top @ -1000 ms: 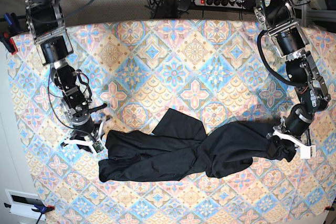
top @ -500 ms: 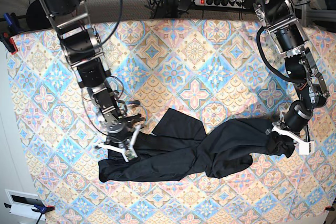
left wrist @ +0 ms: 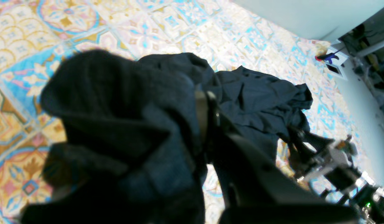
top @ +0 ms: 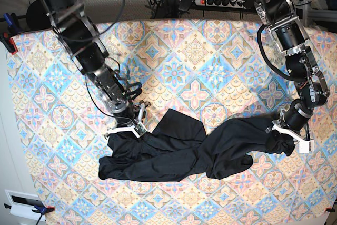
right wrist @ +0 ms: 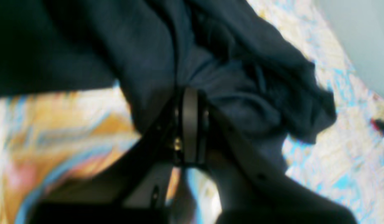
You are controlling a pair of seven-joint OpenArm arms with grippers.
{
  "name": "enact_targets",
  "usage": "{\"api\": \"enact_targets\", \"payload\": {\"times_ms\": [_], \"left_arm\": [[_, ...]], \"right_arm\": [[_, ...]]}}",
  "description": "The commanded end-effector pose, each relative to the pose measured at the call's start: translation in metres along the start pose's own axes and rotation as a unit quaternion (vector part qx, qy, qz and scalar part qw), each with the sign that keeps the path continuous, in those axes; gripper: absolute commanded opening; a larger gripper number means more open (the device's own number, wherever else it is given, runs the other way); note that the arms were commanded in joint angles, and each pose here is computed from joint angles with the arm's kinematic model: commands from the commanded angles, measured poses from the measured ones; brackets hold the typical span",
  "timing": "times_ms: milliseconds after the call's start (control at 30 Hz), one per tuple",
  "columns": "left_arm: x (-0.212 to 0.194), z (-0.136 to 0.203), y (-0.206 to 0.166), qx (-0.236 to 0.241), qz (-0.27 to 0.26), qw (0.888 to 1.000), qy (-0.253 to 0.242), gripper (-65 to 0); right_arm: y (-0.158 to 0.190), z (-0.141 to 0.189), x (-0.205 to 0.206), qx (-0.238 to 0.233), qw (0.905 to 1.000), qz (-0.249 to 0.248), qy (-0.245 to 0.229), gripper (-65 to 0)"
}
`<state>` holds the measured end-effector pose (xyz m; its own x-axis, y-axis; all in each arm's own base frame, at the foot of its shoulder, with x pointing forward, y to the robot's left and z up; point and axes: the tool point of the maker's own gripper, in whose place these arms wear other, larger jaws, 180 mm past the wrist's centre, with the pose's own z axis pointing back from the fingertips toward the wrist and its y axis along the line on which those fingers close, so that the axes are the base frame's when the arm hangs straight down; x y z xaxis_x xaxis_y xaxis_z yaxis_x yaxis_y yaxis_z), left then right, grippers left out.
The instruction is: Layout the t-shirt on the table in an organized manner, then fold the t-shirt properly
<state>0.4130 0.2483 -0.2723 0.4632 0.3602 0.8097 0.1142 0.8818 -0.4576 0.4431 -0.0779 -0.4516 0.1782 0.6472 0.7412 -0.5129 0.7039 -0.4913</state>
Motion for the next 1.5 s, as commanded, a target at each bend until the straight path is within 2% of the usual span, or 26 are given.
{"api": "enact_targets", "payload": {"times_ms": [0,167,367,533,667,733,800,867,933,1033,1133,1233,1467], "left_arm": [[0.024,0.004,-0.005,-0.008,-0.015,0.999,-0.031,-65.0],[0.024,0.004,-0.005,-0.007,-0.015,0.999,-0.03,-65.0],[0.024,0.004,-0.005,-0.007,-0.015,0.999,-0.03,-65.0],[0.024,0.004,-0.004,-0.007,-0.015,0.999,-0.031,-65.0],[0.024,0.004,-0.005,-0.007,-0.015,0.999,-0.03,-65.0],[0.024,0.004,-0.005,-0.008,-0.015,0.999,-0.03,-65.0],[0.023,0.003,-0.005,-0.009,-0.014,0.999,-0.03,-65.0],[0.023,0.003,-0.006,-0.009,-0.014,0.999,-0.03,-65.0],[0.023,0.003,-0.006,-0.009,-0.014,0.999,-0.03,-65.0],[0.023,0.004,-0.005,-0.008,-0.014,0.999,-0.029,-65.0],[0.016,0.005,-0.002,-0.005,-0.011,1.0,-0.024,-65.0],[0.014,0.005,-0.001,-0.004,-0.01,1.0,-0.022,-65.0],[0.005,0.008,0.002,0.0,-0.007,1.0,-0.014,-65.0]], "right_arm": [[0.015,0.021,-0.074,0.044,0.9894,0.014,0.137,-65.0],[0.014,0.036,-0.085,0.045,0.988,0.021,0.146,-65.0],[0.01,0.045,-0.073,0.043,0.9892,0.031,0.137,-65.0],[-0.01,0.047,-0.054,0.028,0.9909,0.043,0.125,-65.0],[-0.06,0.048,-0.011,-0.032,0.9971,0.005,0.069,-65.0],[-0.086,0.053,0.009,-0.066,0.9966,-0.024,0.043,-63.6],[-0.107,0.059,0.013,-0.093,0.9936,-0.044,0.046,-59.2],[-0.11,0.059,0.004,-0.096,0.9921,-0.047,0.065,-55.3],[-0.126,0.051,0.02,-0.107,0.9914,-0.047,0.057,-52.9],[-0.11,0.024,0.058,-0.084,0.9951,-0.036,0.037,-51.7],[-0.093,0.0,0.066,-0.056,0.997,0.001,0.053,-51.0],[-0.06,-0.021,0.083,-0.022,0.9987,0.025,0.037,-49.7],[-0.027,-0.045,0.11,0.012,0.9985,0.052,0.01,-49.3]]}}
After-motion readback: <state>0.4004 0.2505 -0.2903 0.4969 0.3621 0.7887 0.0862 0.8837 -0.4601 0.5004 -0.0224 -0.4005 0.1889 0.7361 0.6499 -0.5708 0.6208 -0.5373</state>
